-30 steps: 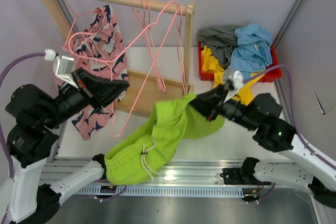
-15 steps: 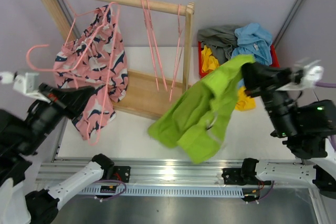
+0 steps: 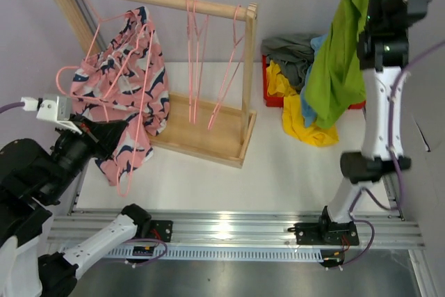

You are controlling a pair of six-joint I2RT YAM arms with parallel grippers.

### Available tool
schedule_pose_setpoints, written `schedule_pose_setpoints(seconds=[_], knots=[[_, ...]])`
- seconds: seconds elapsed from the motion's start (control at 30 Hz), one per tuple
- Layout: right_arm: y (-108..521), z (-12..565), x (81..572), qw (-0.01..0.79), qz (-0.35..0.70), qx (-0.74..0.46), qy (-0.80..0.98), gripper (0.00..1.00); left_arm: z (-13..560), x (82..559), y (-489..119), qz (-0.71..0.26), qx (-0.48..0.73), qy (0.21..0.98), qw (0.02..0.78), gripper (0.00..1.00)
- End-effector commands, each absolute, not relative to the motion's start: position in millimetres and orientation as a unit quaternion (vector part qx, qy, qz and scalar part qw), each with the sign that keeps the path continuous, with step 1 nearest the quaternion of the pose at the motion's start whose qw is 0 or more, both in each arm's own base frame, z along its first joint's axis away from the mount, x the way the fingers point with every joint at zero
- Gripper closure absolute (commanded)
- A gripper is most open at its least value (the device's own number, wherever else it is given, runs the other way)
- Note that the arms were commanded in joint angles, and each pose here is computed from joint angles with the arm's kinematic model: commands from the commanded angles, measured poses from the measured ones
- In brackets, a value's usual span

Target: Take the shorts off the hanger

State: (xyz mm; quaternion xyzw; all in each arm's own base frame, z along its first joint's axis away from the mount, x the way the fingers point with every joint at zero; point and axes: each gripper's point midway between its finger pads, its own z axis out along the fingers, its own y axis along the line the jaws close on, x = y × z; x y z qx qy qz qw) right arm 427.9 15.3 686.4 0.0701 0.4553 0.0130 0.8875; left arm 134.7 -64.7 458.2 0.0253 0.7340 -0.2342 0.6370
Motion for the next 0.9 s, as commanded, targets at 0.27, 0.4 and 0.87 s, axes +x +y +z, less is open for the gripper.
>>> schedule_pose_setpoints(seconds=[0.27, 0.4, 0.87], knots=[[-46.2, 535.4, 644.0, 0.869, 0.107, 0.160, 0.456, 0.63, 446.4, 194.9, -56.6, -0.121, -0.003, 0.751, 0.650, 1.00], [-64.5, 384.3, 678.2, 0.725, 0.083, 0.254, 0.635, 0.00, 444.7, 217.2, -69.8, -0.108, 0.009, 0.760, 0.640, 1.00], [-0.2, 326.5, 445.5, 0.721, 0.181, 0.237, 0.626, 0.01, 499.4, 316.7, -137.7, -0.120, 0.043, 0.737, 0.664, 1.00]])
